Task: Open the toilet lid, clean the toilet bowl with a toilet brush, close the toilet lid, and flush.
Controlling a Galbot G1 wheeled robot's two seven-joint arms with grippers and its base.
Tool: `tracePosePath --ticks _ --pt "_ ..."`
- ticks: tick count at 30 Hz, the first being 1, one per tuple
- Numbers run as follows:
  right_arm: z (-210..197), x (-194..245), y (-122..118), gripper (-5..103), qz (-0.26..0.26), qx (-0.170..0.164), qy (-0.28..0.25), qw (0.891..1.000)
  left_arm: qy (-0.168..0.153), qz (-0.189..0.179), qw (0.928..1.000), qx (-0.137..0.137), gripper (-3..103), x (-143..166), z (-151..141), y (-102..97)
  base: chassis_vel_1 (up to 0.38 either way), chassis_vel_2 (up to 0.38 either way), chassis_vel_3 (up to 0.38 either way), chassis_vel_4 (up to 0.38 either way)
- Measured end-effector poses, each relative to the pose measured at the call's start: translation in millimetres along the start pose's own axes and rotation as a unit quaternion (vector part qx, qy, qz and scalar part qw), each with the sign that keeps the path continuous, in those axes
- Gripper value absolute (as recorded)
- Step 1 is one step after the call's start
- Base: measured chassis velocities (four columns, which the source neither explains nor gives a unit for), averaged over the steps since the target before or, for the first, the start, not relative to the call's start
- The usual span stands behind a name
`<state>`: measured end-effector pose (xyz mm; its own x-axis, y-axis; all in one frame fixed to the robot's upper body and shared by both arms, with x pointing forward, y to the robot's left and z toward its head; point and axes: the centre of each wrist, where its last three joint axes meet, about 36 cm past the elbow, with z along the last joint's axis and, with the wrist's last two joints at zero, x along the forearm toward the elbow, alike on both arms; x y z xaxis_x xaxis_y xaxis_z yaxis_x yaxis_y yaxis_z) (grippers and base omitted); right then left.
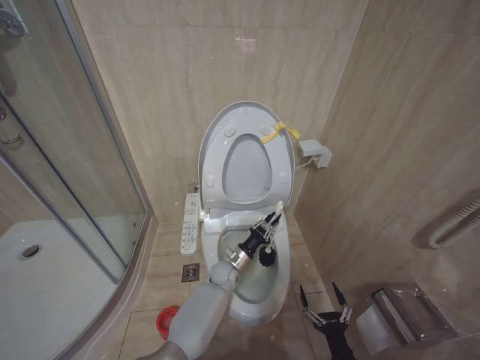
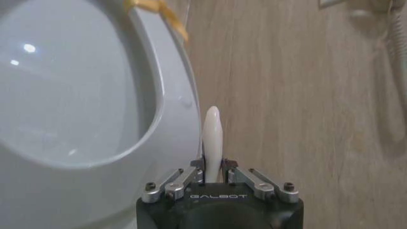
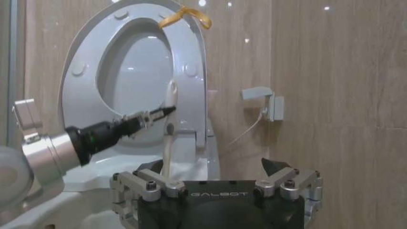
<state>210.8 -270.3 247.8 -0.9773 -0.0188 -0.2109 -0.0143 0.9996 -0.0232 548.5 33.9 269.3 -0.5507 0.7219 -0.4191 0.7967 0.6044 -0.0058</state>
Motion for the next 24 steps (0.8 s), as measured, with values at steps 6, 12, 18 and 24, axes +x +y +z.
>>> tracePosePath --ticks 6,12,18,24 --pt "0 -1 3 100 0.0 0.0 -0.002 1.0 0.02 -0.003 0.9998 0.009 18 12 11 -4.2 0.0 0.0 0.0 0.0" --pt "0 0 3 100 0.0 0.001 0.0 1.0 0.01 0.009 0.9998 0.012 18 4 6 -12.8 0.0 0.0 0.0 0.0" --pt "-1 1 0 100 0.001 0.003 0.0 1.0 -0.017 0.019 0.9996 0.015 18 -16 -12 -17.2 0.0 0.0 0.0 0.0" --pt "-1 1 0 100 0.0 0.004 0.0 1.0 0.009 0.012 0.9997 0.017 18 -2 4 -13.5 0.0 0.0 0.0 0.0"
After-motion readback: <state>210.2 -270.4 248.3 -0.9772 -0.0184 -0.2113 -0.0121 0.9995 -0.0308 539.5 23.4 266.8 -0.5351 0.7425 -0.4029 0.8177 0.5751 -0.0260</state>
